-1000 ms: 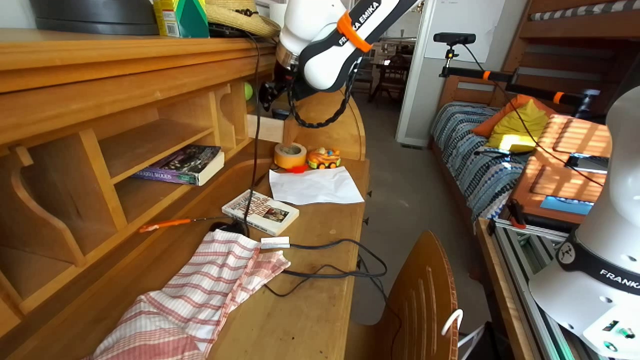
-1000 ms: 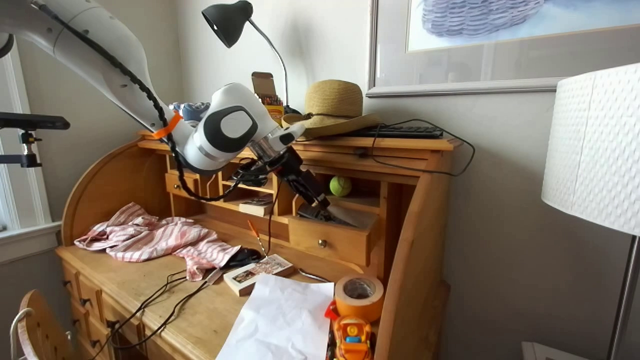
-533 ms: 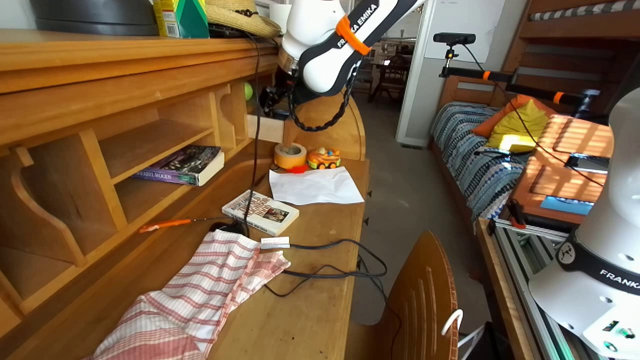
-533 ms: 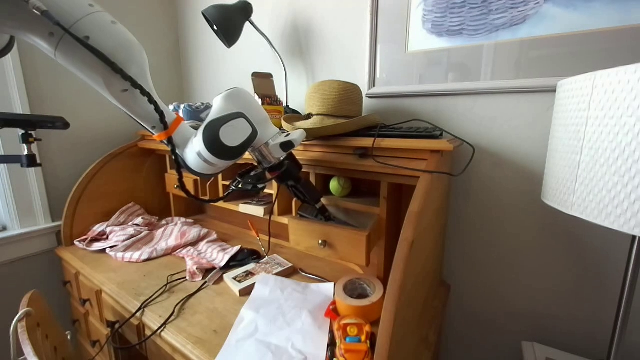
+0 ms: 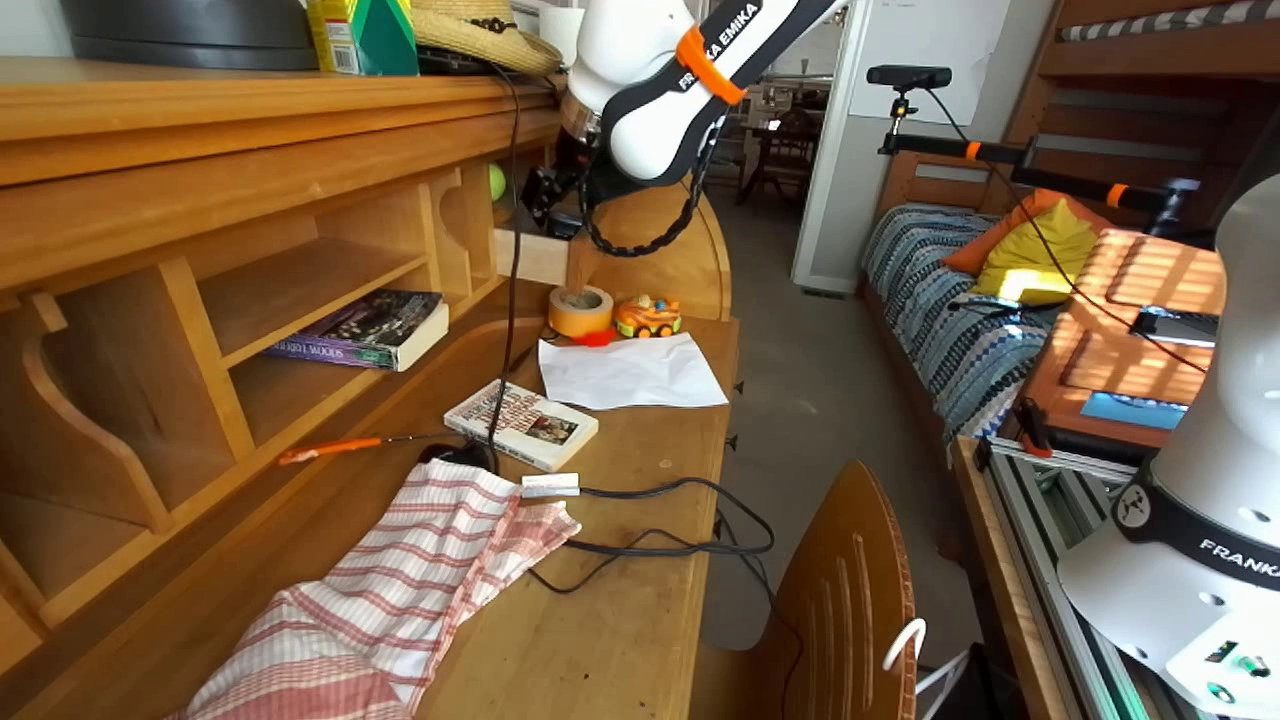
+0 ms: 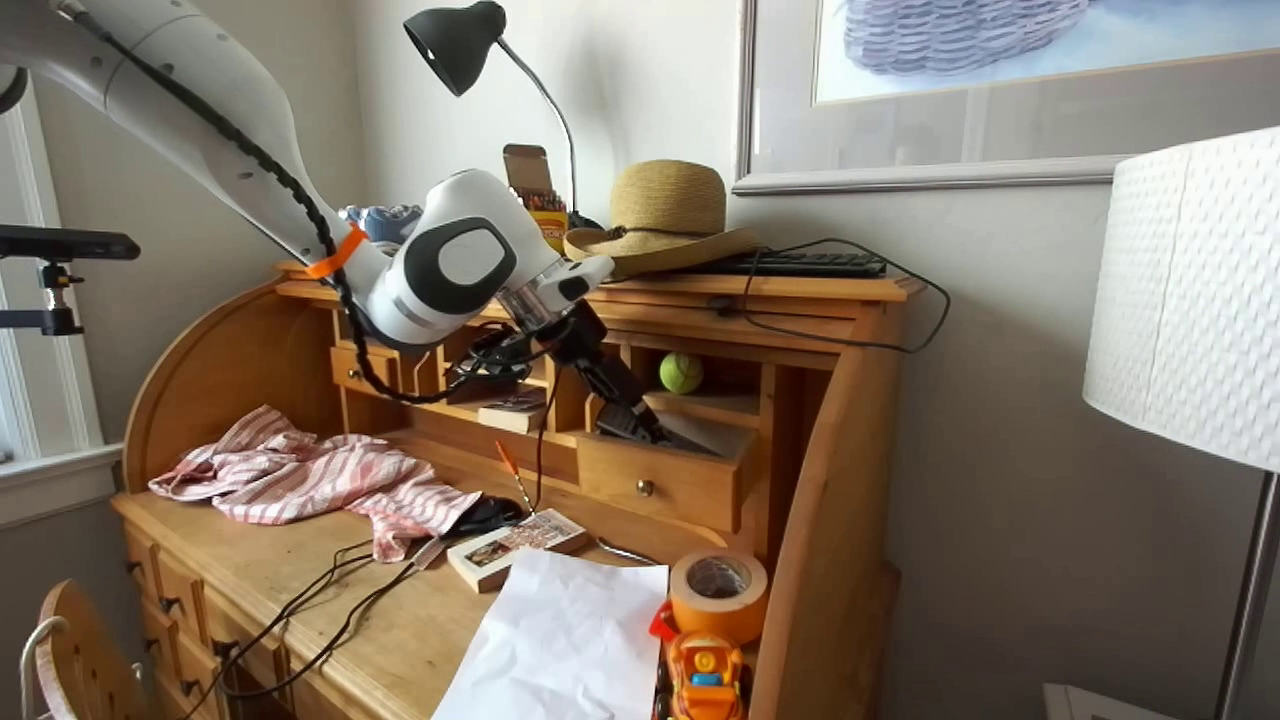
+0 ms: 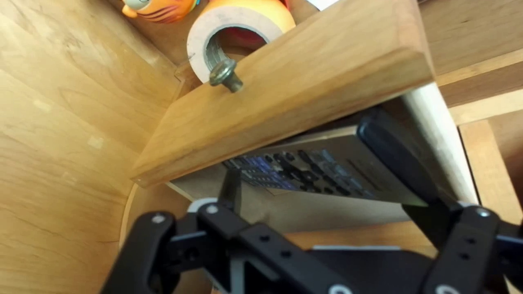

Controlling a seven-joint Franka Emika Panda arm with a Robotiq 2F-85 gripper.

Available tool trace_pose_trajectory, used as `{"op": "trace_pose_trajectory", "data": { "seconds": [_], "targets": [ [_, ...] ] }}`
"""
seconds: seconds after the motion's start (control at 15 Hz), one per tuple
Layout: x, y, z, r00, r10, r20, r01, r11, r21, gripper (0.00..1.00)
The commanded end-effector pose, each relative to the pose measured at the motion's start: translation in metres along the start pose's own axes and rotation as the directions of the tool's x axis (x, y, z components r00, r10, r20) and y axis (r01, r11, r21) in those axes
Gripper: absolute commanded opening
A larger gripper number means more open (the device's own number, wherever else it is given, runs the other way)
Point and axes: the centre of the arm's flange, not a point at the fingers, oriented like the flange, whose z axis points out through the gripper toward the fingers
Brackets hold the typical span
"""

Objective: Remove the remote from the box

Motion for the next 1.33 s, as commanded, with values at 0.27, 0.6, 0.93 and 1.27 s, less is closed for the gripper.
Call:
{"op": "trace_pose_trajectory", "data": {
  "seconds": [0.27,0.6,0.93,1.27],
  "targets": [
    [-0.007,0.025,-0.014,0.988,0.01,0.155,0.023,0.978,-0.209,1.0],
    [-0.021,0.036,-0.006,0.957,0.015,0.29,0.07,0.958,-0.279,1.0],
    [-0.024,0.032,-0.011,0.972,-0.035,0.232,0.089,0.97,-0.228,1.0],
    [-0.014,0.028,-0.017,0.99,-0.071,0.123,0.093,0.979,-0.183,1.0]
  ]
}}
